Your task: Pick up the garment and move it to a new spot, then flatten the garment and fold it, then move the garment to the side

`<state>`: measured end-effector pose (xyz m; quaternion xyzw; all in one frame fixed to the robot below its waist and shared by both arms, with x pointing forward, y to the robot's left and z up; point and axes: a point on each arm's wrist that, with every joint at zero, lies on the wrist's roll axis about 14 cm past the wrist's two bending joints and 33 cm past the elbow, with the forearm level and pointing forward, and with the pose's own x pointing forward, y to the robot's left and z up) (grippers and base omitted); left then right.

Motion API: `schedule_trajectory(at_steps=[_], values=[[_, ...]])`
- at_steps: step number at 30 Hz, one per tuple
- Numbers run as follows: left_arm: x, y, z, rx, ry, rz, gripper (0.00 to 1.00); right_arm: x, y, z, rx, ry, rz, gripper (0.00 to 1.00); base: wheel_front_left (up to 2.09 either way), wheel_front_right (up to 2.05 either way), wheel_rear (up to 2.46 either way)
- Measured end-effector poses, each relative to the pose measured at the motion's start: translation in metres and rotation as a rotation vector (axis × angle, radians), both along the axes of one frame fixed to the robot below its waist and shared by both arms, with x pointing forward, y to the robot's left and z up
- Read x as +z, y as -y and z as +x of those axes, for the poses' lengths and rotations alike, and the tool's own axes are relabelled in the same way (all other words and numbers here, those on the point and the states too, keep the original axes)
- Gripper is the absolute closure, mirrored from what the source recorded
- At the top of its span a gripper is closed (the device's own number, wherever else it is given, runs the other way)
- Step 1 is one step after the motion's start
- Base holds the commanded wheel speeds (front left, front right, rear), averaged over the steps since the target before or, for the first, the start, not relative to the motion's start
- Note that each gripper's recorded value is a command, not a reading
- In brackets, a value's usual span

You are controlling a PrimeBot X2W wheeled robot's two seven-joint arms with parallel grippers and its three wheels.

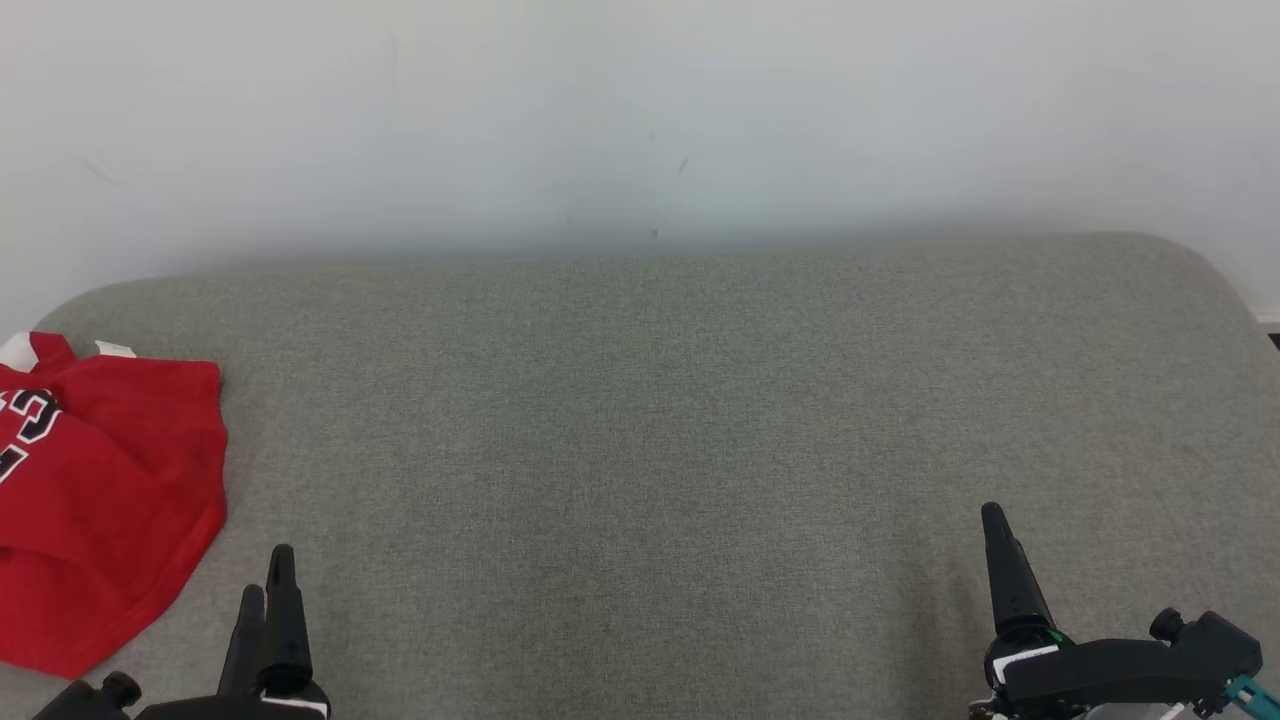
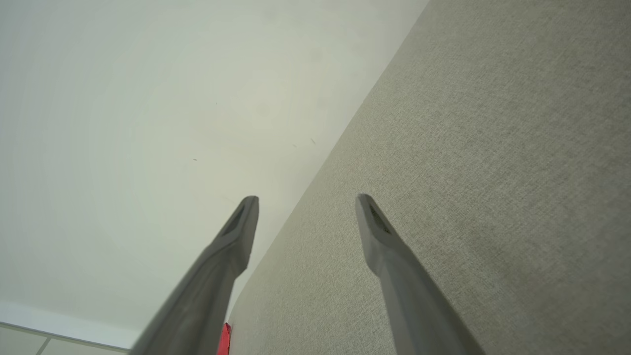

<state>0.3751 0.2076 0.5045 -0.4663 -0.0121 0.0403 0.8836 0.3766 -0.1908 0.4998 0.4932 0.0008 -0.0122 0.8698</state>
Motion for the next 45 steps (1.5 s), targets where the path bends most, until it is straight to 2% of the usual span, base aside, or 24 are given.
schedule_trajectory(at_steps=[10,32,45], values=[[0.006,0.0,-0.003,0.003,0.014,0.183,0.0,0.007,-0.006,0.0,0.013,0.029,-0.15,0.0,0.0,0.0,0.0],[0.019,-0.003,-0.013,0.006,0.064,0.465,0.0,0.014,-0.013,-0.005,0.025,0.075,-0.403,0.0,0.0,0.0,0.0],[0.019,0.002,-0.017,-0.018,0.079,0.595,0.0,0.02,-0.01,-0.008,0.012,0.103,-0.54,0.0,0.0,0.0,0.0]])
